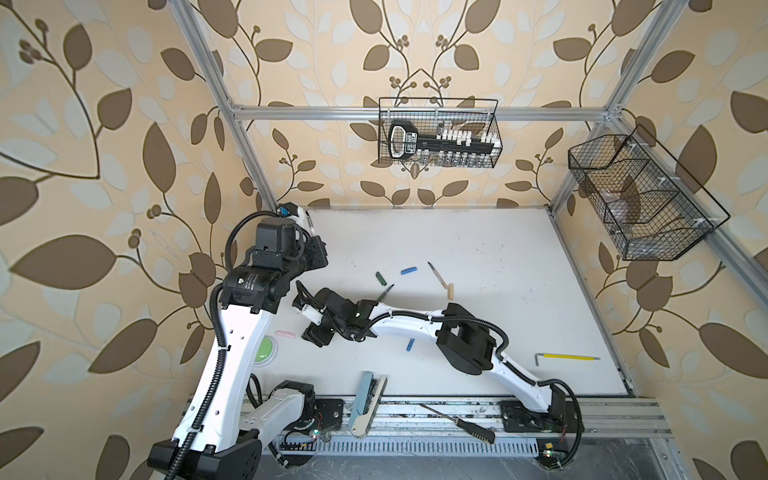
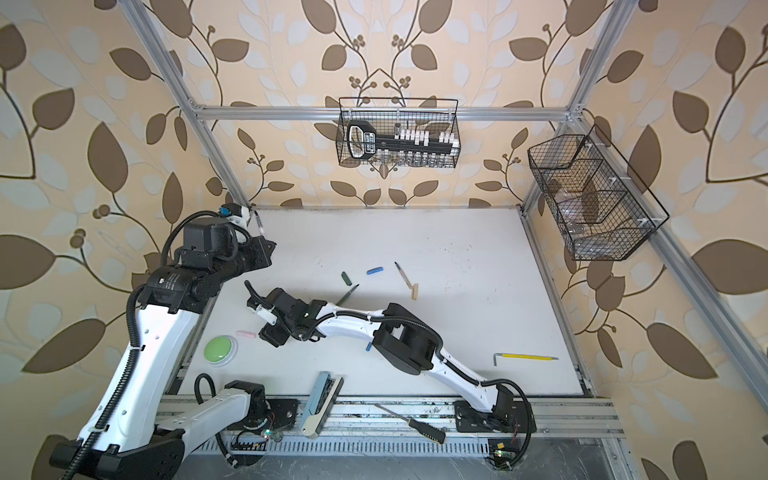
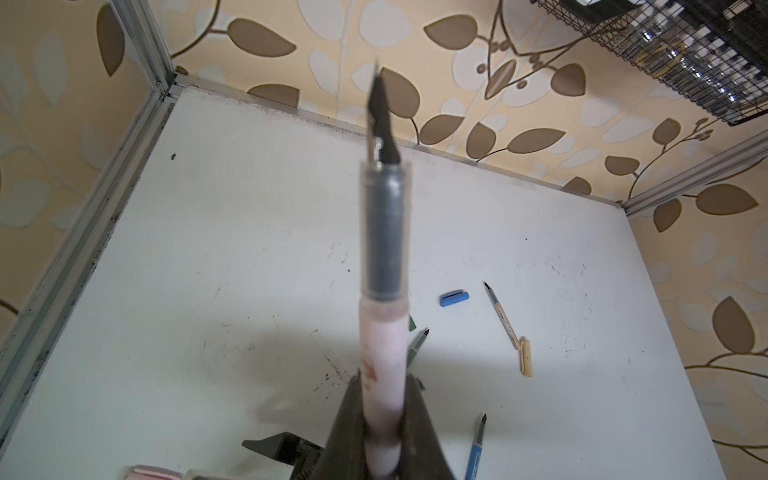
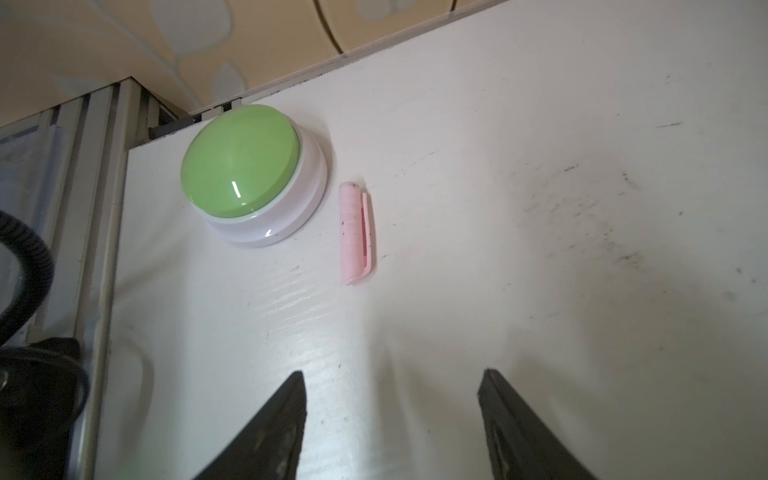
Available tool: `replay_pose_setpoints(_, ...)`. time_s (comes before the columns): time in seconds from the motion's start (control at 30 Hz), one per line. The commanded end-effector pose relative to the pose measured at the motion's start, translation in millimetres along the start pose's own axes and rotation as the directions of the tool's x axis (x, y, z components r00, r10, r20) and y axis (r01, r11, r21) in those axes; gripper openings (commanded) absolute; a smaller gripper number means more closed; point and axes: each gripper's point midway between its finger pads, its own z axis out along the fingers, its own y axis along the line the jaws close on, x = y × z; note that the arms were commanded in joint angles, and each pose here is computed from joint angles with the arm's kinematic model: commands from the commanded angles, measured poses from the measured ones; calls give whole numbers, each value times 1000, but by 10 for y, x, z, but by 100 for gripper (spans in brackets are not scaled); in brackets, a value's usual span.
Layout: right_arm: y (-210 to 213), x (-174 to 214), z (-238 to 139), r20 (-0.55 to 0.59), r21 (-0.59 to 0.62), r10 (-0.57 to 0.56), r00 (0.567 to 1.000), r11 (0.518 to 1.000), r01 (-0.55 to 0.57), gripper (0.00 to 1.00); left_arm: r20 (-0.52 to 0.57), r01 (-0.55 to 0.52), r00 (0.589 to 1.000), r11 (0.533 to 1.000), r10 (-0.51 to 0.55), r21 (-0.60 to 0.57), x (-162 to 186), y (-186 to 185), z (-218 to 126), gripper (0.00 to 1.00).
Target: Insert the pens into the pen caps
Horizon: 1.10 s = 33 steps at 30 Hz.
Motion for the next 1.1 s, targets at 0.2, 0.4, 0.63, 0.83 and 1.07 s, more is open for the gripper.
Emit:
replay_pose_setpoints(0.2,92,144,318,-54,36,16,998,999,-14,70,9,-1,1000,997,1,73,33,-100,-30,11)
replay_pose_setpoints(0.4,123,196,438,-50,37,61,997,998,-59,71,-8,-2,1000,997,2,81,124,-91,-34,11)
replay_pose_setpoints(0.63,242,221,581,-29,33,88,996,996,-88,72,-27,2,1000,996,1,94,273,-69,-46,12)
replay_pose_setpoints(0.83,198,328,692,-32,52,126,991,991,-125,71,-32,0,999,992,4,126,335,-106,-90,12)
replay_pose_setpoints(1.07,169,422,794,-36,56,138,990,989,-136,65,-37,-10,999,990,15,143,386,-123,-133,12)
